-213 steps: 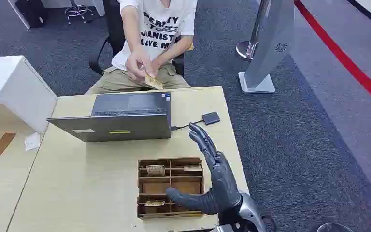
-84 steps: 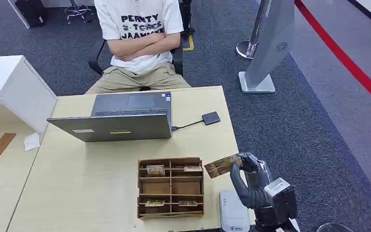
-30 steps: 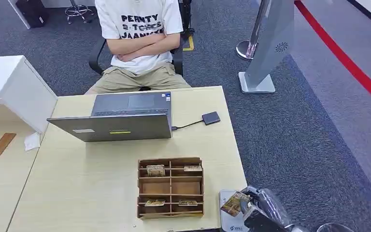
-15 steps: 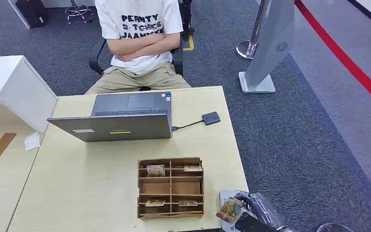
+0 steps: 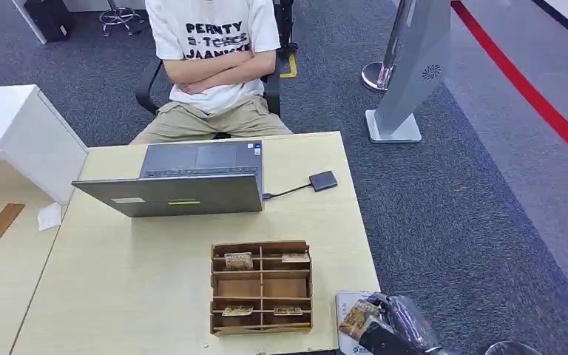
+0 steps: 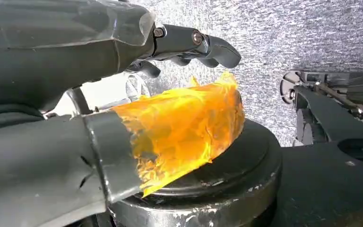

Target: Pass the card to the sensor for recognition and then transmit it.

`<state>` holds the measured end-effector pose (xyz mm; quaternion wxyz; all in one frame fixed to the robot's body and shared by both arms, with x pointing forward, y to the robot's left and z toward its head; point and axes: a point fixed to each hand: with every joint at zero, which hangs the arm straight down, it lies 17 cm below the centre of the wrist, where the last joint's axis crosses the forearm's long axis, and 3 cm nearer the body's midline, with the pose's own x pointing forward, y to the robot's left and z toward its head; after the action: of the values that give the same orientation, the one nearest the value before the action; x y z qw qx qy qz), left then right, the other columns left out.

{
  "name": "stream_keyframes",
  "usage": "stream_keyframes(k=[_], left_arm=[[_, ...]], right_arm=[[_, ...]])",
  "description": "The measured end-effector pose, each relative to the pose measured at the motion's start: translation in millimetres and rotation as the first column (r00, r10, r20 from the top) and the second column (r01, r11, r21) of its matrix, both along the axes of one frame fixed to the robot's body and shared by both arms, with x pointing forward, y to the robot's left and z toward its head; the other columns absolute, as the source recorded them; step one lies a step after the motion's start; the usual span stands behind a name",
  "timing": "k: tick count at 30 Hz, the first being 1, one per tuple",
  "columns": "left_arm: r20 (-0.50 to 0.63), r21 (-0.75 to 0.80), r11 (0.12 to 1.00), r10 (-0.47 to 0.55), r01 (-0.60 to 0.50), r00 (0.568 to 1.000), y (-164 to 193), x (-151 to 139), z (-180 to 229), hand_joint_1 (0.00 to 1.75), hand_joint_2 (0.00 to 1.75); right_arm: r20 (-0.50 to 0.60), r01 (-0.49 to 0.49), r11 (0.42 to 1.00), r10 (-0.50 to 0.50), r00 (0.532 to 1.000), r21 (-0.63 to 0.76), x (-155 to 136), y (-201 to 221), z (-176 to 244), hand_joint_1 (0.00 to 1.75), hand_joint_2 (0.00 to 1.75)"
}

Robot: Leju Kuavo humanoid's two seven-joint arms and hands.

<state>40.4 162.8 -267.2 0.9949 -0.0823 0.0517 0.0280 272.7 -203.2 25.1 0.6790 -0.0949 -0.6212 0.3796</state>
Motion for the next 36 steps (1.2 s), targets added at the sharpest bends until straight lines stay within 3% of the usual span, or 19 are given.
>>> stream_keyframes(k=[36], left_arm=[[-0.002, -0.003, 1.0, -0.002, 0.002, 1.0, 0, 0, 0, 0.0, 0.0]], right_arm=[[-0.001, -0.018, 0.995, 0.018, 1.0, -0.102, 8, 2, -14, 1.75, 1.75]])
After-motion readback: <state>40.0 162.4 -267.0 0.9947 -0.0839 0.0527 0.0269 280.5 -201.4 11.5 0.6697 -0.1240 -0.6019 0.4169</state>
